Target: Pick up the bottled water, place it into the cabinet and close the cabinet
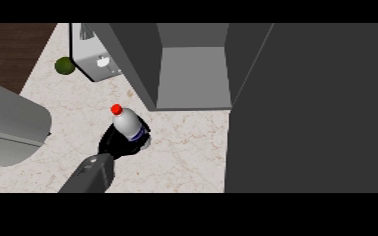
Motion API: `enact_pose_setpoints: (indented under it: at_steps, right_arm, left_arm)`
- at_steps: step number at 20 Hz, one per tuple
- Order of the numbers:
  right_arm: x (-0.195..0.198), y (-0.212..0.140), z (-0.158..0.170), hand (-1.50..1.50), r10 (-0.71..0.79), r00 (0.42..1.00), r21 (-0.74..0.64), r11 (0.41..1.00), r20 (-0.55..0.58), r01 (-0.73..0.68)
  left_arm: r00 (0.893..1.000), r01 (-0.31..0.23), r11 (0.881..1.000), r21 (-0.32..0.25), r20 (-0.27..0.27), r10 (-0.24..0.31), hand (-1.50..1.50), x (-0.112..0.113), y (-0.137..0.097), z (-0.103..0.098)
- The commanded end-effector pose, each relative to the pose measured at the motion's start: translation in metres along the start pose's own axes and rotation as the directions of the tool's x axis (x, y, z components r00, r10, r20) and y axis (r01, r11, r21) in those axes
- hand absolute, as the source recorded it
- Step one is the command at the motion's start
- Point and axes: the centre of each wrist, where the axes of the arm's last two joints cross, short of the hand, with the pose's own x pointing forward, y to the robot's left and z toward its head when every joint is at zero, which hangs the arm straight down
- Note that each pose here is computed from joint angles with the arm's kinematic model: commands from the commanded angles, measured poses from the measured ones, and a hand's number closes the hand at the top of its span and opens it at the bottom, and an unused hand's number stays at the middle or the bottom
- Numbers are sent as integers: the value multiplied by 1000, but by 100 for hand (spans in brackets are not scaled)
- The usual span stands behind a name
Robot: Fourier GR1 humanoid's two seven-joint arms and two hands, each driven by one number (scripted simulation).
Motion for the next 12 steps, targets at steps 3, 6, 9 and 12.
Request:
enact_pose_setpoints:
  at_steps: [3,6,9,12]
  right_arm:
    - [0,1,-12,-150,-8,1000,-20,1000,-6,8]
    - [-5,7,-11,-150,-7,1000,0,1000,-7,7]
    - [-16,-3,-11,-150,-1,1000,-11,1000,-4,1]
    - [0,-7,4,-150,-3,1000,-24,1000,5,3]
  left_arm:
    - [996,11,998,-67,88,-5,150,5,-1,-4]
    - [994,3,998,-61,110,4,150,-8,5,15]
    - [984,-32,997,75,177,18,150,7,26,25]
    - [965,-66,974,218,261,7,150,12,52,56]
